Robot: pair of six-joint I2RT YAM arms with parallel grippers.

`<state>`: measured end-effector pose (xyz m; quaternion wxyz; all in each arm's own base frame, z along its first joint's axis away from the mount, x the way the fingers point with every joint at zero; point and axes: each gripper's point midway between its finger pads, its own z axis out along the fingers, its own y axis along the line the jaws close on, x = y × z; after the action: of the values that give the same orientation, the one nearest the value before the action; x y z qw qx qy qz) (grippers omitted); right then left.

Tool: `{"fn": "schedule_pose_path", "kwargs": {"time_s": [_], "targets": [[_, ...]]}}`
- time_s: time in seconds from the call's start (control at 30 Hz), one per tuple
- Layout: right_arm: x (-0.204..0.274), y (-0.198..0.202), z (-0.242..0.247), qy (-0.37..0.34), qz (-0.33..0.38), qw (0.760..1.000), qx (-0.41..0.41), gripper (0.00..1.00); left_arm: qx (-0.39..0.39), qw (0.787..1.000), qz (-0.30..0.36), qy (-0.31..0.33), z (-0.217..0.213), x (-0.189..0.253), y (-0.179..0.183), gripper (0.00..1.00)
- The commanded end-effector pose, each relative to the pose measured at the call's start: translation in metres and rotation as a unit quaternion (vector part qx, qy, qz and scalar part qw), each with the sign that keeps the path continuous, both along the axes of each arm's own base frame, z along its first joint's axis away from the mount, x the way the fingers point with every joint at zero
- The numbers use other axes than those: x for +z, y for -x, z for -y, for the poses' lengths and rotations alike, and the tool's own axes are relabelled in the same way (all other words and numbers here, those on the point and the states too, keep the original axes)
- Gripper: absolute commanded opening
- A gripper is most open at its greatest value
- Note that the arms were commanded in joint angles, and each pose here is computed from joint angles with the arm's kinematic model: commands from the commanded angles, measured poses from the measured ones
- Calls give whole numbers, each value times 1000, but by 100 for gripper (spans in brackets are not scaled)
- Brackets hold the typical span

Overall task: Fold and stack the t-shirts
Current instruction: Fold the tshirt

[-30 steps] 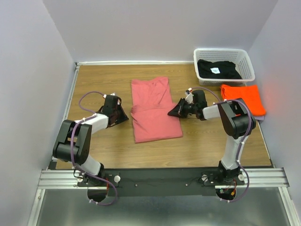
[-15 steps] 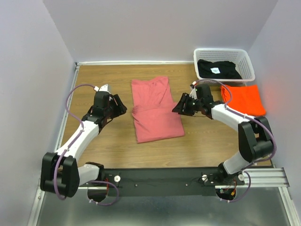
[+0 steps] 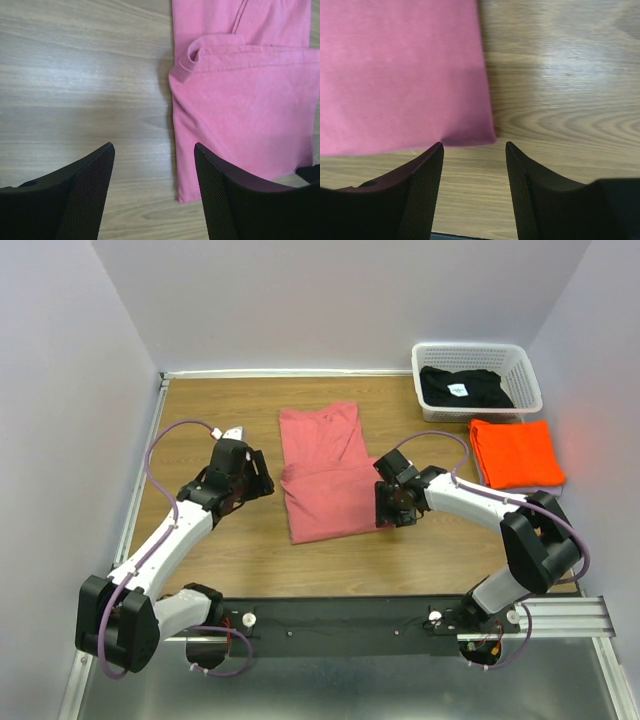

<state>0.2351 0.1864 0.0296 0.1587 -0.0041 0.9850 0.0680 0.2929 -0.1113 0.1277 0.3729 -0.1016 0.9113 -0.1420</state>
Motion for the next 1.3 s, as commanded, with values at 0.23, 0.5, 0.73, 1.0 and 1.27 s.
{"fn": "schedule_pose_path", "kwargs": {"time_s": [0.23,0.5,0.73,1.0,1.27], "targets": [[0,-5,13,51,11,999,-18,59,-26,999,-42,-13,26,-22,27,72],[-1,-11,-1,28,9,1000,-1,57,-47,997,-58,-21,38,-29,38,72],[9,-16,0,24,28,999,-9,55,-50,997,-62,-16,40,-30,43,72],[-14,-13,4,42,12,999,-7,52,-56,995,-78,-20,42,-37,51,72],[-45,5,11,74,-25,997,7,38,-64,993,-94,-27,45,-42,56,72]]}}
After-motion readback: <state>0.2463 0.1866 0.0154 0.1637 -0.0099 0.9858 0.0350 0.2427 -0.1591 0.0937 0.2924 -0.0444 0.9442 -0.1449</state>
